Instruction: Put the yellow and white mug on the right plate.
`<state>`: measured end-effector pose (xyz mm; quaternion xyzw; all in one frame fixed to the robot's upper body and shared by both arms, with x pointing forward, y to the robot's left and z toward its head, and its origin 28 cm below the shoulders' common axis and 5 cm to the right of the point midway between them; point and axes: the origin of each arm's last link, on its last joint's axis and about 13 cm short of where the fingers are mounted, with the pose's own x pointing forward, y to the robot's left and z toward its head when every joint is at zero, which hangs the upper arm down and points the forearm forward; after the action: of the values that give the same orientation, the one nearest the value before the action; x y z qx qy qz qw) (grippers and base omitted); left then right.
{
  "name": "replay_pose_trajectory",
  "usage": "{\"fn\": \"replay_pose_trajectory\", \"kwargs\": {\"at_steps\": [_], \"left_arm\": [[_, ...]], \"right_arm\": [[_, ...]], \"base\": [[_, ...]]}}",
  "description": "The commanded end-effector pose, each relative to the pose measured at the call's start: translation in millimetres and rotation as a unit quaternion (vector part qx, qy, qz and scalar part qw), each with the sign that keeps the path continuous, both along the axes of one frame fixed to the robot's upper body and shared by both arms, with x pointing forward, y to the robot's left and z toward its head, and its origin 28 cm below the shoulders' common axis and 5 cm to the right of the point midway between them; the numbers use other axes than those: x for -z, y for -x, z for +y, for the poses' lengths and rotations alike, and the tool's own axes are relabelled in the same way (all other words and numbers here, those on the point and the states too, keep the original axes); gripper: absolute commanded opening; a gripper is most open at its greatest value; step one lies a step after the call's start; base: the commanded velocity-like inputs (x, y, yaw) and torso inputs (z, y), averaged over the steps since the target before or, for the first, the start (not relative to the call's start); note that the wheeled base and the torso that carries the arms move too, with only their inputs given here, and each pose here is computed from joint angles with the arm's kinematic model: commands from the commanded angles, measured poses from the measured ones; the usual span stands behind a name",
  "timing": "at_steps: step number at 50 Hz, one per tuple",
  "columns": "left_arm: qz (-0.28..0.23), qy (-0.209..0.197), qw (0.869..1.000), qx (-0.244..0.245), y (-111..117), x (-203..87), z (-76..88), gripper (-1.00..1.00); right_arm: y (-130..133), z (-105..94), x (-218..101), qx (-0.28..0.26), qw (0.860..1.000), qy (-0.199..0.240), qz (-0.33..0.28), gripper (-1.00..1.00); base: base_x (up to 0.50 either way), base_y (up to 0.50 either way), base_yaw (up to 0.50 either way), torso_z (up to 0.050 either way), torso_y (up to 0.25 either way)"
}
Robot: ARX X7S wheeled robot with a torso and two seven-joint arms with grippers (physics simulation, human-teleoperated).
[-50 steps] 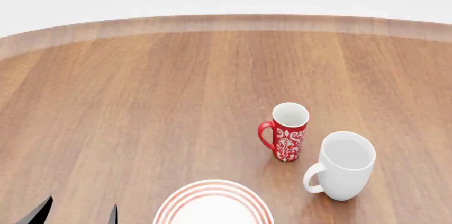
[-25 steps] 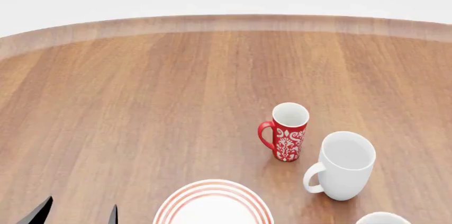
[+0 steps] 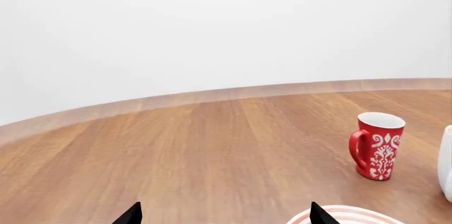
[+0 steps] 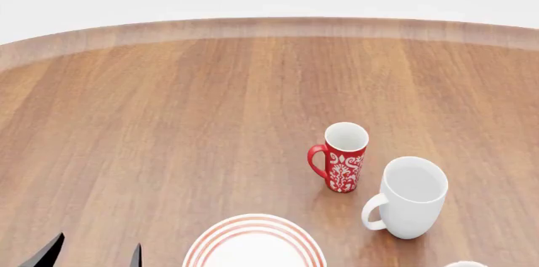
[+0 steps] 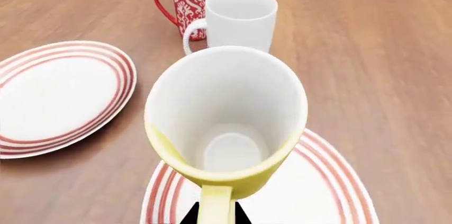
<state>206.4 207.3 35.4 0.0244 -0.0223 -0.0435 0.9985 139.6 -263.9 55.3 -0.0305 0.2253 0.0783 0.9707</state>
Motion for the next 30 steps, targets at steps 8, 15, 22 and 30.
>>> {"fn": "replay_pose_trajectory", "kwargs": {"at_steps": [8, 15, 22, 30], "left_arm": [[0.001, 0.0, 1.0, 0.001, 0.4, 0.9, -0.2, 1.0], [0.001, -0.001, 1.0, 0.001, 0.3, 1.0, -0.2, 1.0], [0.0, -0.001, 1.0, 0.0, 0.1, 0.9, -0.1, 1.0], [0.0, -0.001, 1.0, 0.0, 0.2, 1.0, -0.1, 1.0]], "right_arm": [[-2.6, -3.5, 5.5, 0.03, 1.0, -0.002, 0.006, -1.0], [-3.8, -5.2, 11.1, 0.047, 0.999, 0.006, 0.016, -1.0], [-2.8, -6.0, 16.9, 0.048, 0.998, 0.003, 0.027, -1.0], [-1.9, -6.7, 25.9, 0.049, 0.998, 0.003, 0.039, -1.0]], "base": [[0.0, 0.0, 0.0, 0.0, 0.0], [0.0, 0.0, 0.0, 0.0, 0.0], [0.0, 0.0, 0.0, 0.0, 0.0], [0.0, 0.0, 0.0, 0.0, 0.0]]}}
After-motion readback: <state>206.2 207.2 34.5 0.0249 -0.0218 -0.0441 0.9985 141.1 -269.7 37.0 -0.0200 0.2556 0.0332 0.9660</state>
